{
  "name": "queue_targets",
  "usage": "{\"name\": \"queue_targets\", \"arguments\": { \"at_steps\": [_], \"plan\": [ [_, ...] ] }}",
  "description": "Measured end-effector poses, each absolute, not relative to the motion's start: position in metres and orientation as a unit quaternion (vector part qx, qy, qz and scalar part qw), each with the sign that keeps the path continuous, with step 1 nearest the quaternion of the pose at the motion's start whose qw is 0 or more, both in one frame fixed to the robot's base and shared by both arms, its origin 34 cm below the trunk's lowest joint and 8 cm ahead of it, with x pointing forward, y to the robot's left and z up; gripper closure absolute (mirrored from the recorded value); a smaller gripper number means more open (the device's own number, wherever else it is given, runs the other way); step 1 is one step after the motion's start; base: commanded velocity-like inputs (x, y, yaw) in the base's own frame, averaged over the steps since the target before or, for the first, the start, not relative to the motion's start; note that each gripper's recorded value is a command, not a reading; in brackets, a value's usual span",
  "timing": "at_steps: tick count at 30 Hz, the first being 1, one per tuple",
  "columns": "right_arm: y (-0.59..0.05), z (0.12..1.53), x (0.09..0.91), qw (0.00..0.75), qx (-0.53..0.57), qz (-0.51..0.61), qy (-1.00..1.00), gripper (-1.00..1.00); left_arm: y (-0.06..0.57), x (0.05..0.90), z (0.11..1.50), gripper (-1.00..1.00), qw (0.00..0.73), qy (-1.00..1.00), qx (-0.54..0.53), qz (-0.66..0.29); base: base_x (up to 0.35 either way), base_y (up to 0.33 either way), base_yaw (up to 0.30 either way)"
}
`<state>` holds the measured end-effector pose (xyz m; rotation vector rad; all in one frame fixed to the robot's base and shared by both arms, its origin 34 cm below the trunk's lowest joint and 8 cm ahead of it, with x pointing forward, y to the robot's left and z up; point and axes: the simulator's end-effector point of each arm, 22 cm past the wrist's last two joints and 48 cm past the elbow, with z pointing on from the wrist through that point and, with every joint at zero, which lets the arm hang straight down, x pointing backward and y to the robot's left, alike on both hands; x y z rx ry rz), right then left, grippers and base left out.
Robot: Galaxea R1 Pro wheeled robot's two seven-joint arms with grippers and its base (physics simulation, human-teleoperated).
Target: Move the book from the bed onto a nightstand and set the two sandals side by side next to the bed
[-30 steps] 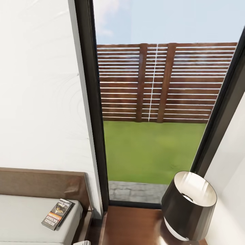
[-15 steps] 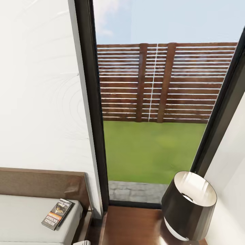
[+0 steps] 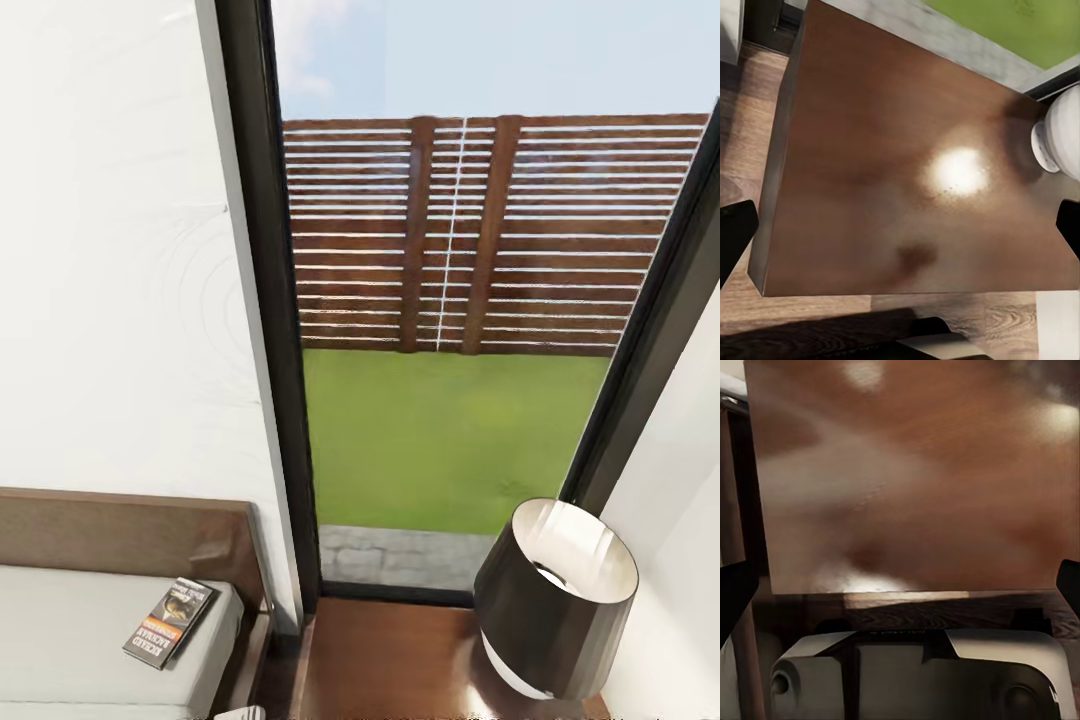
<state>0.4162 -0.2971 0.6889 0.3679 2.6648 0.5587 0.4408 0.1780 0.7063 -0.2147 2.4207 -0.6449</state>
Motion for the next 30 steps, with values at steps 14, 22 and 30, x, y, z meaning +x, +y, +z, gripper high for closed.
{"name": "queue_targets", "arguments": {
  "at_steps": [14,22,30],
  "plan": [
    [-0.297,0.682,0.409,0.185,0.134,0.198,0.953,-1.00,0.176,0.435,0.701,-1.00,0.301,0.917,-0.081,-0.249,0.000,0.000,0.000],
    [-0.297,0.678,0.405,0.179,0.135,0.196,0.955,-1.00,0.153,0.454,0.735,-1.00,0.327,0.883,-0.042,-0.334,0.000,0.000,0.000],
    [-0.298,0.675,0.401,0.173,0.136,0.195,0.956,-1.00,0.150,0.515,0.813,-1.00,0.341,0.838,0.005,-0.426,0.000,0.000,0.000]
  ]
}}
